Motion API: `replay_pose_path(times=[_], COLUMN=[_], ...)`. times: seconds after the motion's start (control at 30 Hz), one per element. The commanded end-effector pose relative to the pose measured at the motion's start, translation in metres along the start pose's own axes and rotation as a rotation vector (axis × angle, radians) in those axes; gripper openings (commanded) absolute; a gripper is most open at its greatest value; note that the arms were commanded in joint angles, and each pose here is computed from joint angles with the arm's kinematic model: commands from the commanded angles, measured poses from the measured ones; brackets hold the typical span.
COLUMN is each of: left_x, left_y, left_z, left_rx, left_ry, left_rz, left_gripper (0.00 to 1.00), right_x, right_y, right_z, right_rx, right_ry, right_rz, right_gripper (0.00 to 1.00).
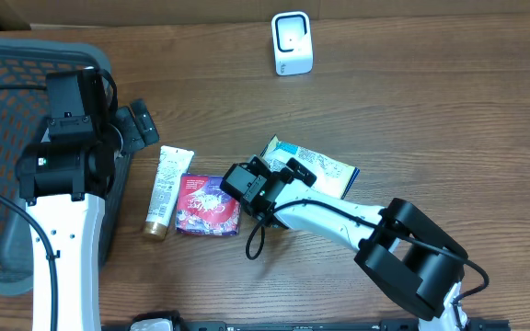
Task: Scan the item barcode
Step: 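Carry the wipes pack left toward the purple pack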
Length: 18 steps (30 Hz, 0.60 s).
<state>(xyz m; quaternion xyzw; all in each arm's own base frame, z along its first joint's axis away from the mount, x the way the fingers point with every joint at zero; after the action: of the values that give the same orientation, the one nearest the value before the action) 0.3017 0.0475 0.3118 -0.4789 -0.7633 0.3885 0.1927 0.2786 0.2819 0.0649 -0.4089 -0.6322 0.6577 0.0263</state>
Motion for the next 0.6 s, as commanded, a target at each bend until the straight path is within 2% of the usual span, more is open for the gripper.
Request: replay_pose_path(times=[0.0, 0.2, 0.33, 0.37, 0.47, 0.5, 0.57], left_x=[-0.001, -0.001, -0.001, -0.001, -0.001, -0.001, -0.001], left_y=[-0.005, -0.005, -0.005, -0.005, -0.005, -0.005, -0.005], left_z=[-0.002, -0.002, -0.002, -0.002, -0.002, -0.002, -0.002], left_rx=[-0.011, -0.010, -0.011, -0.010, -0.010, -0.011, -0.010], left_ry=[-0.012, -0.012, -0.012, -0.012, -0.012, -0.012, -0.012], left_rz=[0.017, 0.016, 0.017, 0.016, 0.016, 0.017, 0.016], left_gripper=[1.00, 1.00, 1.00, 1.00, 1.00, 1.00, 1.00], right_x=[-0.005, -0.025, -0.024, -0.018, -0.004, -0.002, -0.001], right_y=[0.028, 0.039, 0.048, 0.048, 0.047, 0.047, 0.047], right_z=[0.008, 0.002, 0.005, 0.005, 0.006, 0.006, 0.003], right_rx=[0.067, 0.045, 0.055, 0.056, 0.055, 0.051, 0.043], right_ry=[-0.006, 0.068, 0.107, 0.109, 0.118, 0.123, 0.161], right_rz=[0.046, 0.055, -0.084, -0.155, -0.290, -0.309, -0.313], right_gripper=[1.00, 1.00, 1.00, 0.91, 0.53, 0.27, 0.04])
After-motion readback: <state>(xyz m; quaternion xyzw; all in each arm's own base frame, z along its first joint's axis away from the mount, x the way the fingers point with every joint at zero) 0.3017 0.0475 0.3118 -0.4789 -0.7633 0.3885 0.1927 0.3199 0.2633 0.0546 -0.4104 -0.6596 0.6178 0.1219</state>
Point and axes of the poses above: each gripper's point midway between its finger pads, its own y axis out along the fingers, its own x axis along the line the jaws close on, z = x × y, the point moved 5 cm from there along -y, back along the fingers, and after that the axes turned 5 degrees about -y, right-handed, at the moved point
